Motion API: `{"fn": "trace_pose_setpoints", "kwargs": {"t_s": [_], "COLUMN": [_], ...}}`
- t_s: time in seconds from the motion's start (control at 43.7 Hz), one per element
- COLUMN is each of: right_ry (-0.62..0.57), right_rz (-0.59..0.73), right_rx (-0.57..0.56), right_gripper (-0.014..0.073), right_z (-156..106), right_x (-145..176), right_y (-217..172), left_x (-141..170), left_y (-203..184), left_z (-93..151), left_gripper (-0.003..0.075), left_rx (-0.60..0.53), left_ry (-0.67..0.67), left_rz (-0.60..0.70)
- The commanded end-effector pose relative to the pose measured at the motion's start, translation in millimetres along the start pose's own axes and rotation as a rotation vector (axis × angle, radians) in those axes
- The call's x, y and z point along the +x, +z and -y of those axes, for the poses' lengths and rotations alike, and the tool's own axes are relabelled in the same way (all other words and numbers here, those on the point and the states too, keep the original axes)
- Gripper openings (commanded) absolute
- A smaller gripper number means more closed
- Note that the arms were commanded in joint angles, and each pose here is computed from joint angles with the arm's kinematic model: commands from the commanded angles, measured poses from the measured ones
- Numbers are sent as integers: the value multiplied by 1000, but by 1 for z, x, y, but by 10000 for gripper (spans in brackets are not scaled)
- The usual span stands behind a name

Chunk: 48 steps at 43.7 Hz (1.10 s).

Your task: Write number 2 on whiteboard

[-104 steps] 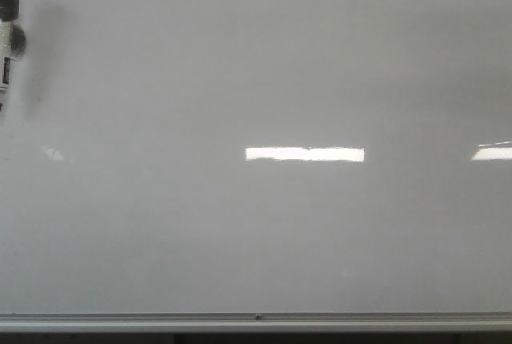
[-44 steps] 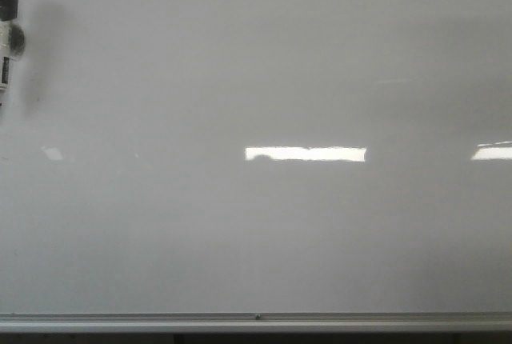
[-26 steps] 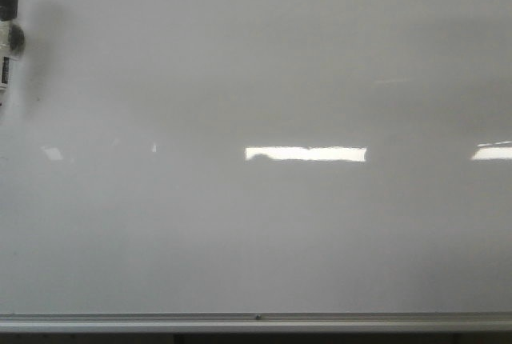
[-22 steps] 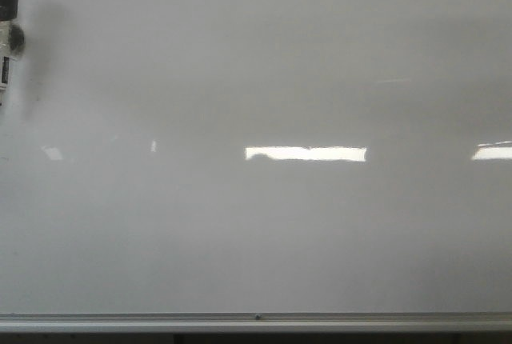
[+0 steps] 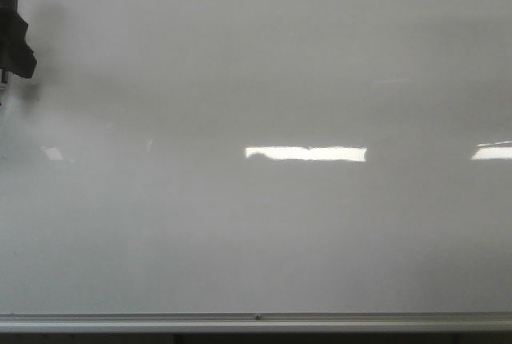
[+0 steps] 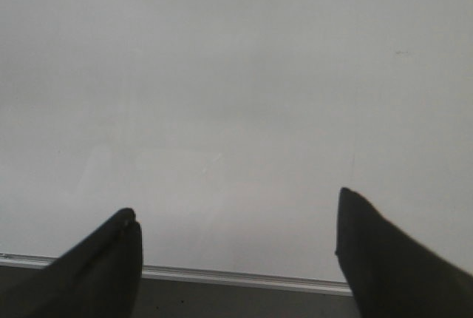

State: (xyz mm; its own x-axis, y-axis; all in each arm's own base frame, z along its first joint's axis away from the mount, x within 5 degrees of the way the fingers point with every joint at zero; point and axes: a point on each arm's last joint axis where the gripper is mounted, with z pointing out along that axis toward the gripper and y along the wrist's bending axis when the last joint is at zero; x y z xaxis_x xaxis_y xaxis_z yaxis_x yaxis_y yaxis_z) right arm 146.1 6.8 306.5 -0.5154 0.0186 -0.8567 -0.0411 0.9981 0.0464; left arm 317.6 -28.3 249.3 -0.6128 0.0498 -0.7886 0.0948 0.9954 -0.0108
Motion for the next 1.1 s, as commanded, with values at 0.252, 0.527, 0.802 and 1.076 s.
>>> {"fn": "trace_pose_setpoints", "kwargs": {"t_s": [0.252, 0.527, 0.802, 1.076], "right_ry": [-17, -17, -17, -15], "right_rz": [102, 102, 104, 115], "right_rx": [7, 7, 8, 6], "right_gripper": [571, 571, 571, 571], "right_z": [0, 0, 0, 0], "right_x": [-16, -16, -16, -18], "right_y": [-5, -5, -5, -5], "left_x": [-18, -17, -19, -20], "left_y": [2, 5, 5, -8], "left_z": [2, 2, 2, 3], "left_gripper": [564, 406, 144, -11], "left_rx": [-1, -1, -4, 3], "left_ry": [-10, -10, -10, -3], "left_rz": [119, 118, 145, 116]}}
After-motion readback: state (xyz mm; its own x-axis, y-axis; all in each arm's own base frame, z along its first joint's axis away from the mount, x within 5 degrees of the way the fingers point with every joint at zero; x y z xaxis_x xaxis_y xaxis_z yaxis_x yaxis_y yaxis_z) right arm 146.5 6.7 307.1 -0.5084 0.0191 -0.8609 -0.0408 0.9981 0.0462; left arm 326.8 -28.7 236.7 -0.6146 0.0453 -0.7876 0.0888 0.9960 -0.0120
